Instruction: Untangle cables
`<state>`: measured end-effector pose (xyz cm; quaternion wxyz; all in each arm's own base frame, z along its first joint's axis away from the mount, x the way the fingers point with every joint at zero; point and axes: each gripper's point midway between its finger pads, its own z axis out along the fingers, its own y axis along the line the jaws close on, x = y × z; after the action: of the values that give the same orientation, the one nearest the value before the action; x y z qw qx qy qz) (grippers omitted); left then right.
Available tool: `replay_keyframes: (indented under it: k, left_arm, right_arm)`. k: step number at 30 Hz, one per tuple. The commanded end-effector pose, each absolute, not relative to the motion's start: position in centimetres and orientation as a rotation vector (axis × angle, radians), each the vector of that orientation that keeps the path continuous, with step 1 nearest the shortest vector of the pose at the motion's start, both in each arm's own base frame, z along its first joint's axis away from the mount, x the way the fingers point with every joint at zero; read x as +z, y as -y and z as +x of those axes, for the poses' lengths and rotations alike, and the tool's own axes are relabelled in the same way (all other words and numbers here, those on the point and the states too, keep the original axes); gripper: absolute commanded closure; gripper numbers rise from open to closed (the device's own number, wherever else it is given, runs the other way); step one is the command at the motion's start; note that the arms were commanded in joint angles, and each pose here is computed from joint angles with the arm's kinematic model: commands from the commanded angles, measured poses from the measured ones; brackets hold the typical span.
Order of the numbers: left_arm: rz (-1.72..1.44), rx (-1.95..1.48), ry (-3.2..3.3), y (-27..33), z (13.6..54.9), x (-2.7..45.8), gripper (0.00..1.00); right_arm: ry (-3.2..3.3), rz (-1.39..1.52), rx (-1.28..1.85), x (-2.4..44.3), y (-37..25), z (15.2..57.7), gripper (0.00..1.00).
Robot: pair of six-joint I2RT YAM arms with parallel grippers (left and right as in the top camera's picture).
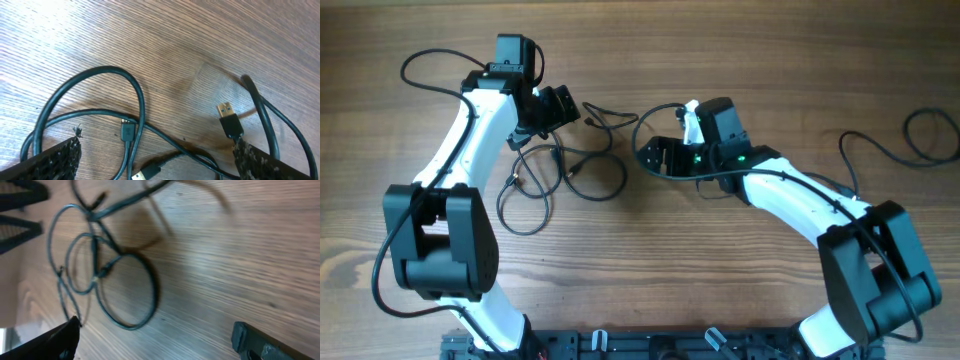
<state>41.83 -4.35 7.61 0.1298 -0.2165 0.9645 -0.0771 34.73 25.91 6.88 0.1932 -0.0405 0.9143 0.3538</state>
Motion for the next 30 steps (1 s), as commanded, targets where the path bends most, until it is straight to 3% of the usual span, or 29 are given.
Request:
replay_keyframes:
  k: [1,13,17,30]
  left_arm:
    - [-0.765,-0.172,-2.797,2.5,41.8,6.2,0.00]
    - [-0.882,-0.227,-2.829,1.3,41.5,4.1,0.00]
    - [-0.912,-0.230,-2.820,1.3,41.5,3.9,0.00]
    - [-0.906,-0.270,-2.819,1.7,41.7,3.9,0.00]
  right_arm:
    - [-2.504,-0.183,1.034,7.4,-27.9,34.7,0.00]
    - [-2.307,-0.068,0.967,5.1,-32.0,38.5,0.00]
    - [-2.273,-0.084,0.988,3.6,-33.0,38.9,0.06]
    - [-2.187,-0.067,0.977,1.4,-33.2,40.5,0.48]
